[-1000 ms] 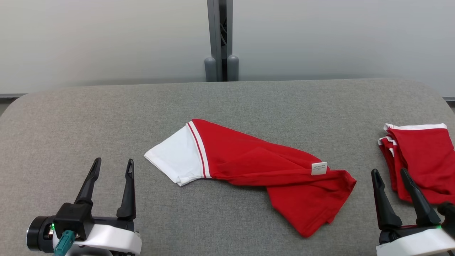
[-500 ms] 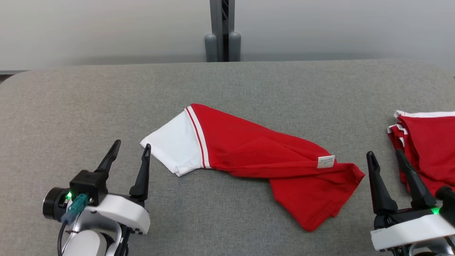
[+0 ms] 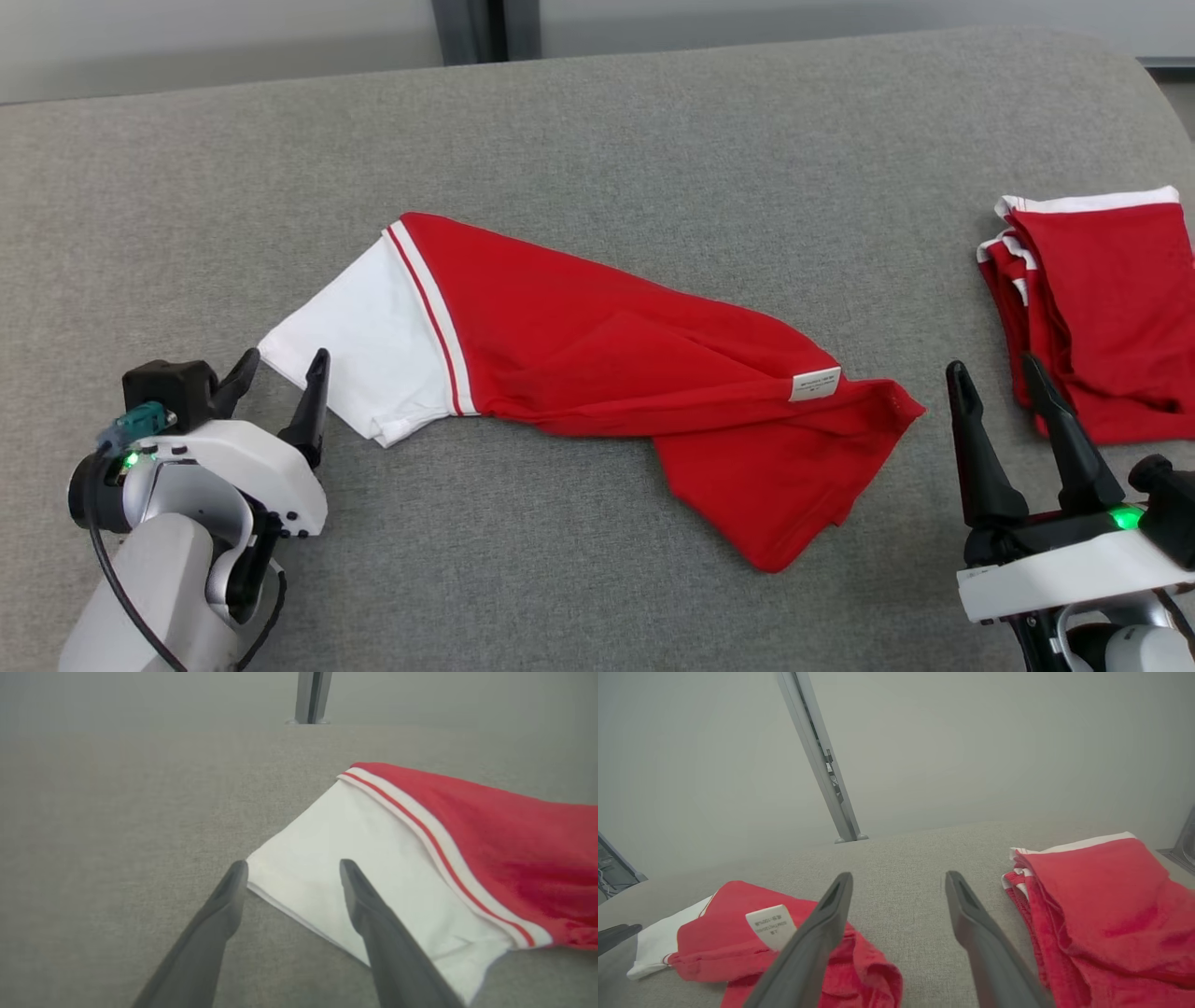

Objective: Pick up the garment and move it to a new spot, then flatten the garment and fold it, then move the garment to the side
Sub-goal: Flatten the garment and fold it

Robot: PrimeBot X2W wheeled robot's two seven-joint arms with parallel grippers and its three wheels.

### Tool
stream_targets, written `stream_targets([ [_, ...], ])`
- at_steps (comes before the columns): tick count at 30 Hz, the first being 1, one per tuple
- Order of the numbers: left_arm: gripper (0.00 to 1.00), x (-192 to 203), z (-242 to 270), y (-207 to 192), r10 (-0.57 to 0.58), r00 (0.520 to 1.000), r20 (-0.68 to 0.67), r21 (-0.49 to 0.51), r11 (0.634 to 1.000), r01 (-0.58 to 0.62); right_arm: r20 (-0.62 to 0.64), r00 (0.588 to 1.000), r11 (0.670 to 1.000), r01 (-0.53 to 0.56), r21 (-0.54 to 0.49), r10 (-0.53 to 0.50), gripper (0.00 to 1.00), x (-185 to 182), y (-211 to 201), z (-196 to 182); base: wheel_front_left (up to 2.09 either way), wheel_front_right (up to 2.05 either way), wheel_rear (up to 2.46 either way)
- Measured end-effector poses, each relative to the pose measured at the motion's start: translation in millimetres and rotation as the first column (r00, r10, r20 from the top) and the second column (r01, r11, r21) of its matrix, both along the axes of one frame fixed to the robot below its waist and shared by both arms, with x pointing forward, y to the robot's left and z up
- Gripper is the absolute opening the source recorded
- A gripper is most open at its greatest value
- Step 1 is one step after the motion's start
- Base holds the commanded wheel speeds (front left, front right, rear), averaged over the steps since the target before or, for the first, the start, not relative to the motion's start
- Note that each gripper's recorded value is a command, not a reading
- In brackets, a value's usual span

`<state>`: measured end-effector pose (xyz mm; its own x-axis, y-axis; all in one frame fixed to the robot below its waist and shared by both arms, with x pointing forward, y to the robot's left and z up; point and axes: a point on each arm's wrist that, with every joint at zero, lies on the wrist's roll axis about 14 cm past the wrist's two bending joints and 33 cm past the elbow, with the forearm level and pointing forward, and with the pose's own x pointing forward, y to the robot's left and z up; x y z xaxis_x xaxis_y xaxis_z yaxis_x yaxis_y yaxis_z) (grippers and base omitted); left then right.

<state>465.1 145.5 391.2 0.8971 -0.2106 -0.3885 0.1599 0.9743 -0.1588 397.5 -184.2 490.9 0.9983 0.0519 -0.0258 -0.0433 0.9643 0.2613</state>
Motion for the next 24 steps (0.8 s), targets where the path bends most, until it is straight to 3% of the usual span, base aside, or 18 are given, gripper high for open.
stream_targets([
  [9, 1.0, 5.3, -37.2, 5.0, 0.011, 0.982, -0.19, -0.055, 0.998, -0.022, -0.02, 0.999, 1.0, 0.028, 0.001, -0.028, 1.0, 0.3, -8.9, -9.1, 0.0, 0.0, 0.0],
  [10, 0.95, 5.9, -37.6, 5.2, 0.015, 0.98, -0.198, -0.065, 0.997, -0.028, -0.021, 0.999, 1.0, 0.026, 0.001, -0.026, 1.0, 0.4, -8.1, -9.1, 0.0, 0.0, 0.0],
  [11, 0.76, 6.3, -38.5, 5.1, 0.008, 0.979, -0.203, -0.057, 0.998, -0.02, -0.02, 1.0, 1.0, 0.022, 0.001, -0.022, 1.0, 0.5, -6.8, -8.9, 0.0, 0.0, 0.0],
  [13, 0.0, 7.1, -39.3, 5.4, -0.002, 0.978, -0.21, -0.049, 0.999, -0.008, -0.024, 1.0, 1.0, 0.014, 0.001, -0.014, 1.0, 0.8, -4.4, -9.8, 0.0, 0.0, 0.0],
  [19, 0.0, 10.3, -33.8, -0.1, -0.027, 0.984, -0.174, -0.038, 0.999, 0.021, -0.046, 0.999, 0.999, -0.013, -0.043, 0.011, 1.0, -0.2, -5.8, -14.4, 0.0, 0.0, 0.0],
  [24, 0.0, 10.1, -28.1, -2.8, -0.033, 0.988, -0.151, -0.032, 0.999, 0.029, -0.115, 0.989, 0.991, -0.104, -0.086, 0.094, 1.0, -7.8, 8.3, -26.4, 0.0, 0.0, 0.0],
])
